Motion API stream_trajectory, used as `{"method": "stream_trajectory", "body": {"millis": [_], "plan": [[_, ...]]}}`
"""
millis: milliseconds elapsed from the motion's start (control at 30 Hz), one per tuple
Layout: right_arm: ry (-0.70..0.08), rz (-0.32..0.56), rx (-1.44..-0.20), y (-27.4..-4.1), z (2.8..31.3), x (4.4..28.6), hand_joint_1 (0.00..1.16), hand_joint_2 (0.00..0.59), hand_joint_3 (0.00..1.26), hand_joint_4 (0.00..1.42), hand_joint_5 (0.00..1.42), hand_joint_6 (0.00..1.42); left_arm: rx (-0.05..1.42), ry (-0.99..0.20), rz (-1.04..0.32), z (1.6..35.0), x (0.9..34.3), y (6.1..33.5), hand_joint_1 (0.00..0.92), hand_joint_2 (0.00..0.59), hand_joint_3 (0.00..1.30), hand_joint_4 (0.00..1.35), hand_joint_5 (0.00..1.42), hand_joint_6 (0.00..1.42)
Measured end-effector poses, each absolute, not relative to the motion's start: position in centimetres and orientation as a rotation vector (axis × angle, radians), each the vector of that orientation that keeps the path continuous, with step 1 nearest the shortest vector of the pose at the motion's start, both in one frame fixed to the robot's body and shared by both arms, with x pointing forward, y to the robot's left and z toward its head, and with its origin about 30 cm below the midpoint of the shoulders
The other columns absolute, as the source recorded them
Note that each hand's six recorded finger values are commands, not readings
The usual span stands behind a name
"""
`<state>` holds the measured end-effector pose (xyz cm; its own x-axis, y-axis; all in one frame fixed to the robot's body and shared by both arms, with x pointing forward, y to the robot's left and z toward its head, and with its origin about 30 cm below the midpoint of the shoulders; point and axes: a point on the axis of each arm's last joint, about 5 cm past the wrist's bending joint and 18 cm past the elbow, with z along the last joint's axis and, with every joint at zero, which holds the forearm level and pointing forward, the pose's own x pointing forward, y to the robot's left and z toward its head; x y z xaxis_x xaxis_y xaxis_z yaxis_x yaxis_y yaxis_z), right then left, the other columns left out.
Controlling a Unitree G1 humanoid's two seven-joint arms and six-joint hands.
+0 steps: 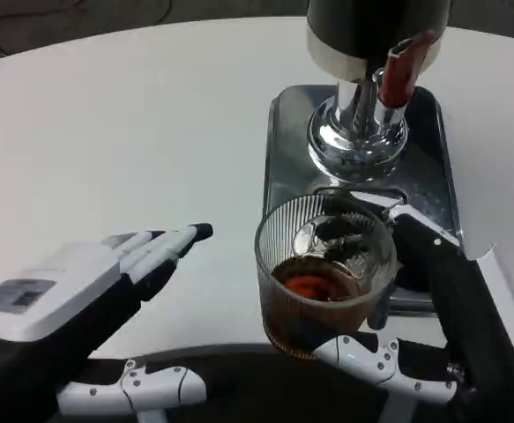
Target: Grasp the cup under the faucet to collect the drink, then remove the cup.
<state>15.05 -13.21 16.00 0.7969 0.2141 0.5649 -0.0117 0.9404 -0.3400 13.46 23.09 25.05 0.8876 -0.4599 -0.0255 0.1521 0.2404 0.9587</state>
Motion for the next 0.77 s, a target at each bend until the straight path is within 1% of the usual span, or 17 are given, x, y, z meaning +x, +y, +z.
{"method": "stream_trajectory", "body": {"millis": [767], "plan": [[-0.643,0.14,-0.338,-13.15,16.09,14.93,0.86,0.179,0.9,1.02,1.26,1.17,1.243,-0.285,-0.438,25.02,13.2,23.34,0.0,0.082,0.0,0.0,0.0,0.0]]}}
